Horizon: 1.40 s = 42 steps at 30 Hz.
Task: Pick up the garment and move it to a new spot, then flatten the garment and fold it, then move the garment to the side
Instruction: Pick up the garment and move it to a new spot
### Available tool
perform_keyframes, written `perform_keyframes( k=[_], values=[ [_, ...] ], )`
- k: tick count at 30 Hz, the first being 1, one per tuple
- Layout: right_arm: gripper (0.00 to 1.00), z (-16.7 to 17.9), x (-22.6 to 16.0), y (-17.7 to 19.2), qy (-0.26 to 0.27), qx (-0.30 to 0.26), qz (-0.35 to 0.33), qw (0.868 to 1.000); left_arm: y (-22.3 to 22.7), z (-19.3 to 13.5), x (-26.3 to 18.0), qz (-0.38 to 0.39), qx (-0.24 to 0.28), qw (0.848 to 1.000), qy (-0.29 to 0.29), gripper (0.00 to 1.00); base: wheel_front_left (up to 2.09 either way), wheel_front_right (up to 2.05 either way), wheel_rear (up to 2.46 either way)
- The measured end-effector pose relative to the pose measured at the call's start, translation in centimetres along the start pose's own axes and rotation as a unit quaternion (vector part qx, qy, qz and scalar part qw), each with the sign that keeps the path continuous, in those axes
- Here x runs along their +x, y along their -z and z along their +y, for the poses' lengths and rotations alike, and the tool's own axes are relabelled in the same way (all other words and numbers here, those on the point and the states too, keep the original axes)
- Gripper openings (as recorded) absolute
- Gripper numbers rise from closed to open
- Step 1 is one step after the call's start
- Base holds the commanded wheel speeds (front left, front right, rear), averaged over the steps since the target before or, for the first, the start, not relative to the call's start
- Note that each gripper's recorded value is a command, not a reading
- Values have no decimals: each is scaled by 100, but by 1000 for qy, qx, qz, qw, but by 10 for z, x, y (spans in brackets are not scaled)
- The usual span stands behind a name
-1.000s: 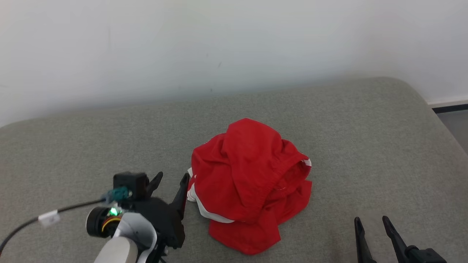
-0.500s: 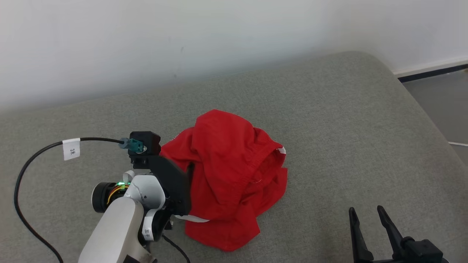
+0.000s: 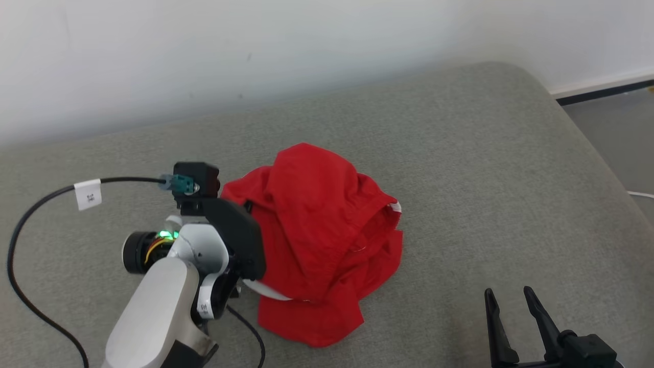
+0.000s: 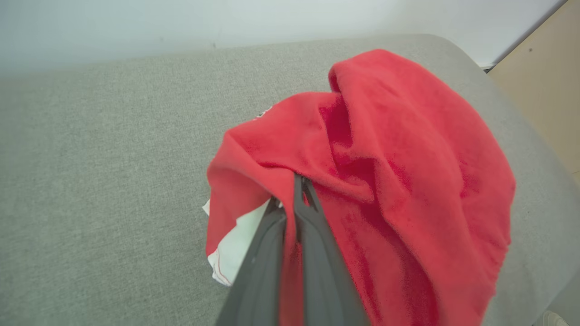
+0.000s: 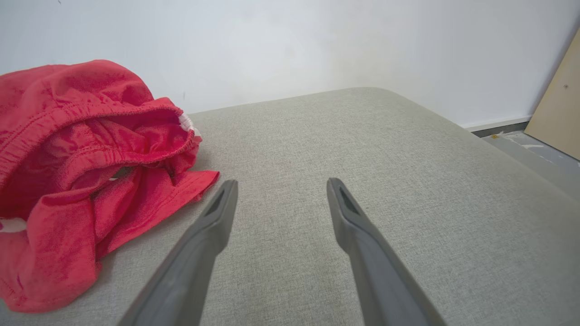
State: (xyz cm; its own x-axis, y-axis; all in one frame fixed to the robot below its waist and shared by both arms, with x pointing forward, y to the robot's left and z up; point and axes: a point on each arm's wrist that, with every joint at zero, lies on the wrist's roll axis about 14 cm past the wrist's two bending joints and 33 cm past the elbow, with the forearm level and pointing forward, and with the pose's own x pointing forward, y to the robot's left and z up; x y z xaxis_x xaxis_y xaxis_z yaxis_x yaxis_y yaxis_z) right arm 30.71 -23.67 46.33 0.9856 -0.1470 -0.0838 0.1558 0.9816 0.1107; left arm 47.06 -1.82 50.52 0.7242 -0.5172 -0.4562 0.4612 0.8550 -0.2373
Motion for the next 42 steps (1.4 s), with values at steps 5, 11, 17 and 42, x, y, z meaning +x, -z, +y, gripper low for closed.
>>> perform_keyframes(
  k=[5,11,17,42],
  values=[
    [100,12,7,0,-20,2,-2,1000,-38,-3,-14,-62,10,998,15,0,0,0,0],
    [100,33,14,1,-53,7,-1,999,-94,6,-51,-124,36,991,28,0,0,0,0],
    [100,58,19,3,-92,17,0,996,-138,36,-101,-174,64,983,-17,0,0,0,0],
    [100,172,34,16,-260,30,20,965,-171,199,-282,-280,56,909,-303,0,0,0,0]
  ],
)
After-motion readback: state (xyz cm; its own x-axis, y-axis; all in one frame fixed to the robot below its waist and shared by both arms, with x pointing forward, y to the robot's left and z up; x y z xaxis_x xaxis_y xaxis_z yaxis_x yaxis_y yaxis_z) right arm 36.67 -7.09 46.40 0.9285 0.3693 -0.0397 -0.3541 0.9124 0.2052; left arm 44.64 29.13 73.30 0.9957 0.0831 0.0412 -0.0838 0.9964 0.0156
